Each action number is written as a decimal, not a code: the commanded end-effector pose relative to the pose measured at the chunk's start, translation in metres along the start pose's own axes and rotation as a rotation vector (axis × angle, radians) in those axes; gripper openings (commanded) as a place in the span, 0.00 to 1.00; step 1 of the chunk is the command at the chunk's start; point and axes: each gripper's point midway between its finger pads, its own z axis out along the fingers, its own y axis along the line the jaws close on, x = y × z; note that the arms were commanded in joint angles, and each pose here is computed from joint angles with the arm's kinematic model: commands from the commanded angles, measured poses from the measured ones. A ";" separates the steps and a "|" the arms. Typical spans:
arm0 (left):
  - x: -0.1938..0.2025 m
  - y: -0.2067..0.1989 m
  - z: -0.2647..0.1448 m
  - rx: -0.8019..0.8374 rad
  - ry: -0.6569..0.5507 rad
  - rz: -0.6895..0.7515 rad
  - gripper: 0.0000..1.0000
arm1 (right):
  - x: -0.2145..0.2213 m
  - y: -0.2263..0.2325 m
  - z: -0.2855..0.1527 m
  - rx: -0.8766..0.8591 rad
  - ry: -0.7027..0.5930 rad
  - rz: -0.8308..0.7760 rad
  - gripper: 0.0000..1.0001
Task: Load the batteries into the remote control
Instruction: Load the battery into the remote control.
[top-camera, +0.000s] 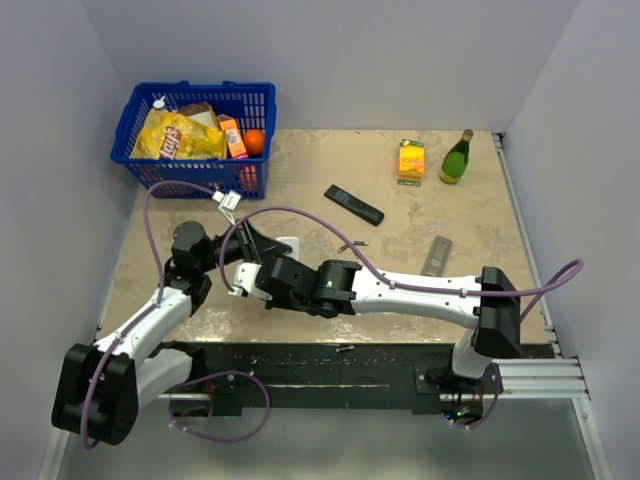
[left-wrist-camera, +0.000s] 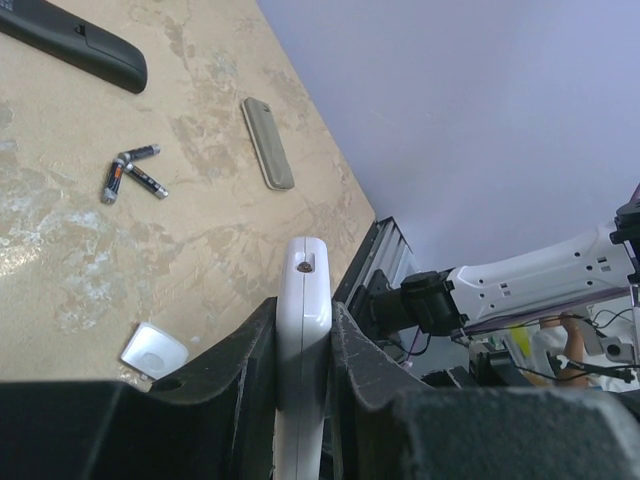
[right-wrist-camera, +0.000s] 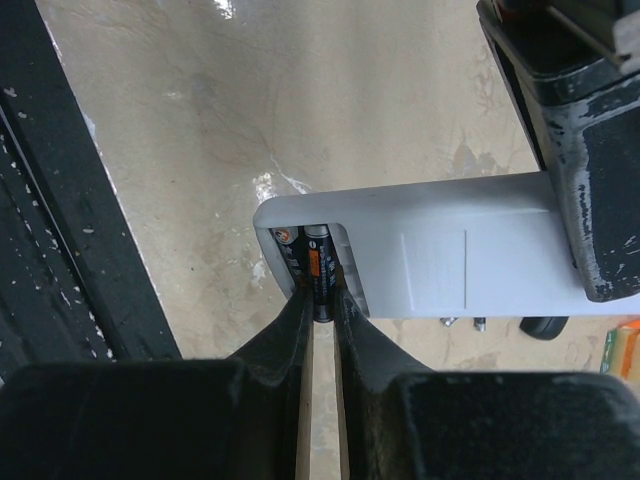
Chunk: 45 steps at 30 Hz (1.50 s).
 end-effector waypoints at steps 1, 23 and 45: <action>0.005 -0.033 0.002 0.130 0.031 -0.028 0.00 | -0.032 -0.017 -0.010 0.058 -0.129 0.013 0.00; 0.024 -0.075 0.012 0.296 0.091 -0.095 0.00 | -0.057 -0.036 -0.019 0.118 -0.262 -0.094 0.00; -0.003 0.002 0.020 -0.120 -0.104 0.023 0.00 | -0.010 -0.043 -0.022 0.143 -0.095 -0.016 0.00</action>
